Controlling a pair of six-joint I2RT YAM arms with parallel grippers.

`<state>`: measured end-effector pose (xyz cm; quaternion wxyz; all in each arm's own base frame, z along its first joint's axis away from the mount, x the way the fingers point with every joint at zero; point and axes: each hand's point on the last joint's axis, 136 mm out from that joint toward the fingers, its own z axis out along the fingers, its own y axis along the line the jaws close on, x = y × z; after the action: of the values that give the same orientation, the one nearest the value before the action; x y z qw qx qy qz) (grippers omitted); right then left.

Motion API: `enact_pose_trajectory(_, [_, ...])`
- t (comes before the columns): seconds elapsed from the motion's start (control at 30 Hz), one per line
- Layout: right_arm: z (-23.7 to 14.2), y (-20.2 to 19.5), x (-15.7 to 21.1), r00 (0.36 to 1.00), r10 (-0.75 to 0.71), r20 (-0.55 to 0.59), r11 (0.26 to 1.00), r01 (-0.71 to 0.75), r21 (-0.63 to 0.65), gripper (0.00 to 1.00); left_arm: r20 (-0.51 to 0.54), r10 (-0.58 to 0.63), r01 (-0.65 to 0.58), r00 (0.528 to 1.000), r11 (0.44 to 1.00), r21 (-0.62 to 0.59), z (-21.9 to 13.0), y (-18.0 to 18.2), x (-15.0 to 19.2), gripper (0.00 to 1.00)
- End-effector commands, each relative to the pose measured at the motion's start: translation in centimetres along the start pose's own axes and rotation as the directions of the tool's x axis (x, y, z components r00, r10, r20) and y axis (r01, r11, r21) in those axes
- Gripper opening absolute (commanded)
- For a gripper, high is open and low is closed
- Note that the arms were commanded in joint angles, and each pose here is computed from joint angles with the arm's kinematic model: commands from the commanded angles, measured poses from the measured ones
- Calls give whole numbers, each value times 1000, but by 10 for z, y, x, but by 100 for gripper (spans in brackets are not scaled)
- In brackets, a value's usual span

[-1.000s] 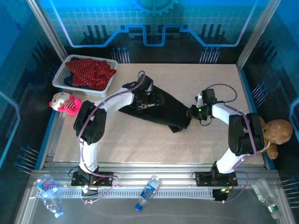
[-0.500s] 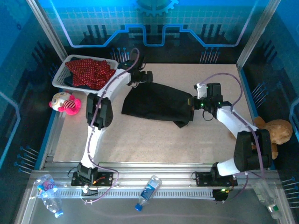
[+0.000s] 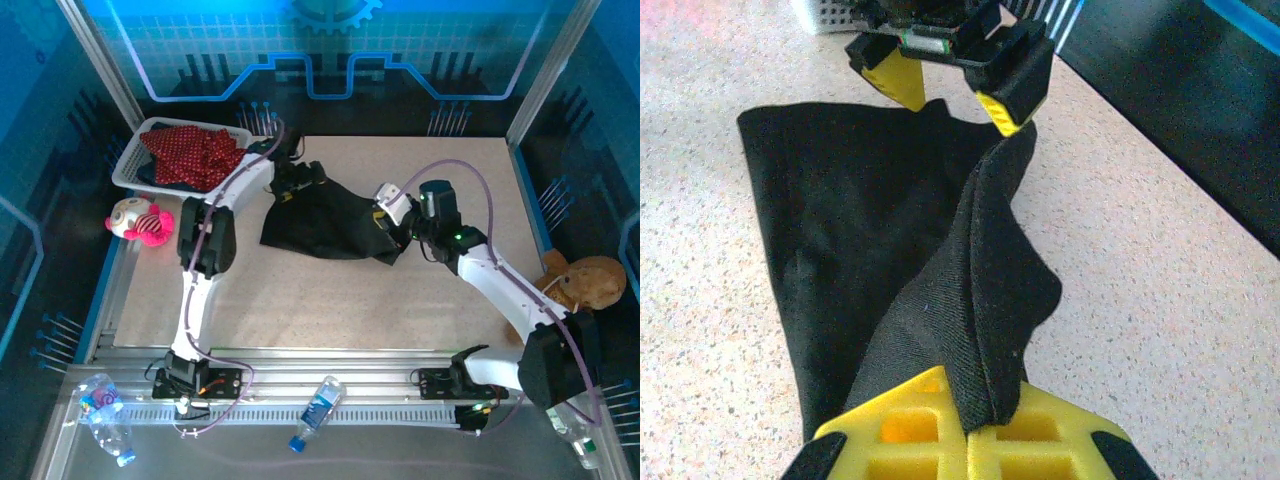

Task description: Fold and stack the skirts

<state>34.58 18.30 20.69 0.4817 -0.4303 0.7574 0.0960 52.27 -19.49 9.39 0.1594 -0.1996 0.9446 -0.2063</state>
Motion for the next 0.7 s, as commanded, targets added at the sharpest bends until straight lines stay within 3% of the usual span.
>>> enact_pose_trajectory(0.0, [4,4,-9,993,-119,-20,993,119,7,0,36,-260,246,965,945,217,-48,-15,-18,99])
enact_pose_trajectory(0.13, [11,21,-18,975,-222,-13,975,222,-16,0,-14,-343,331,939,895,299,-56,-18,1,99])
enact_pose_trajectory(0.37, [9,39,-38,901,-433,-11,901,433,12,0,-120,-353,373,928,896,243,-28,-16,37,99])
enact_pose_trajectory(0.5, [-2,49,-50,831,-556,-3,829,555,69,0,-131,-348,372,928,889,268,-16,-25,34,92])
enact_pose_trajectory(0.67, [-25,50,-63,824,-567,12,820,562,112,0,-86,-303,315,949,913,258,-7,-32,15,72])
